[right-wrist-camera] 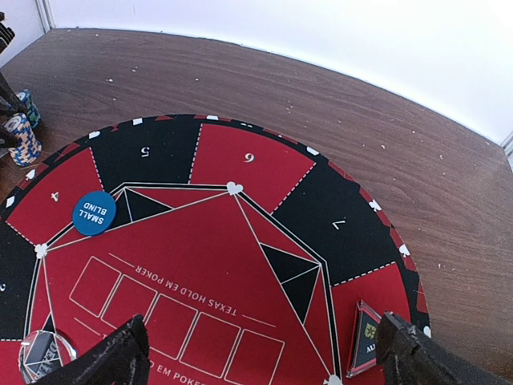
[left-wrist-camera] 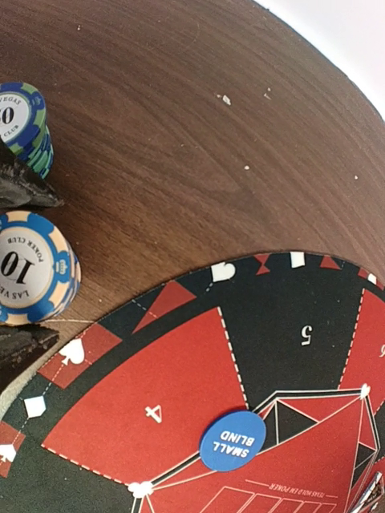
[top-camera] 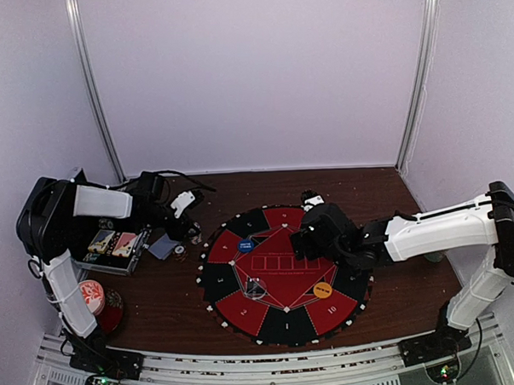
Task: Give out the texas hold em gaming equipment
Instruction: Pick up the pile of poker chips from the pile of poker chips.
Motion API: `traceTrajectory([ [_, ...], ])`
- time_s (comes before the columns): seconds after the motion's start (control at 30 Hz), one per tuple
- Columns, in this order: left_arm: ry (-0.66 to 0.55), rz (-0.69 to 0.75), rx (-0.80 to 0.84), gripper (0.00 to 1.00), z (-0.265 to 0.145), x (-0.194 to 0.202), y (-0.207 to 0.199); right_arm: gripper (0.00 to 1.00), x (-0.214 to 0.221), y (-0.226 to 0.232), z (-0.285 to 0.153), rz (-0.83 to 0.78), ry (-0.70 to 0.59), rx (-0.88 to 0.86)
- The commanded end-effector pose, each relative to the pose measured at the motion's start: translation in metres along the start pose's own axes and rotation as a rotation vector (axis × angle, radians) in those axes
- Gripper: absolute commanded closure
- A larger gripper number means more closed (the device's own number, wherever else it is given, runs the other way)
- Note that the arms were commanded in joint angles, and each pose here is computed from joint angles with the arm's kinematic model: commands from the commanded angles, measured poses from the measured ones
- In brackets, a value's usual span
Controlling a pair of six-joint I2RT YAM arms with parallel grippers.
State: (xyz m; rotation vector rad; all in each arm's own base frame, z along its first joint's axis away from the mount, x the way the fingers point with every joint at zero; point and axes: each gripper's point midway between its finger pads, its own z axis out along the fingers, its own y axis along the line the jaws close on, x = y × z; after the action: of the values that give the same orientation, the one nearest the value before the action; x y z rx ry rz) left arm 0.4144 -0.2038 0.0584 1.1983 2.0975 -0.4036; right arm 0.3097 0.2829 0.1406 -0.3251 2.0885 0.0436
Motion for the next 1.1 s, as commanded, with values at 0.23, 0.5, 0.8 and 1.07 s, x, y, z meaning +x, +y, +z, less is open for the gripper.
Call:
traceTrajectory([
  [0.23, -0.012, 0.008, 0.0, 0.54, 0.002, -0.008, 0.003, 0.01, 0.0, -0.004, 0.003, 0.024, -0.004, 0.017],
  [0.5, -0.023, 0.011, 0.006, 0.61, -0.001, -0.011, 0.001, 0.01, 0.001, -0.004, 0.003, 0.023, -0.002, 0.017],
  [0.8, -0.052, 0.023, -0.02, 0.68, -0.013, -0.021, 0.002, 0.01, 0.0, -0.004, 0.002, 0.025, -0.005, 0.017],
  [1.07, -0.095, 0.056, -0.023, 0.68, -0.032, -0.033, -0.004, 0.01, -0.001, -0.005, 0.002, 0.028, -0.008, 0.019],
])
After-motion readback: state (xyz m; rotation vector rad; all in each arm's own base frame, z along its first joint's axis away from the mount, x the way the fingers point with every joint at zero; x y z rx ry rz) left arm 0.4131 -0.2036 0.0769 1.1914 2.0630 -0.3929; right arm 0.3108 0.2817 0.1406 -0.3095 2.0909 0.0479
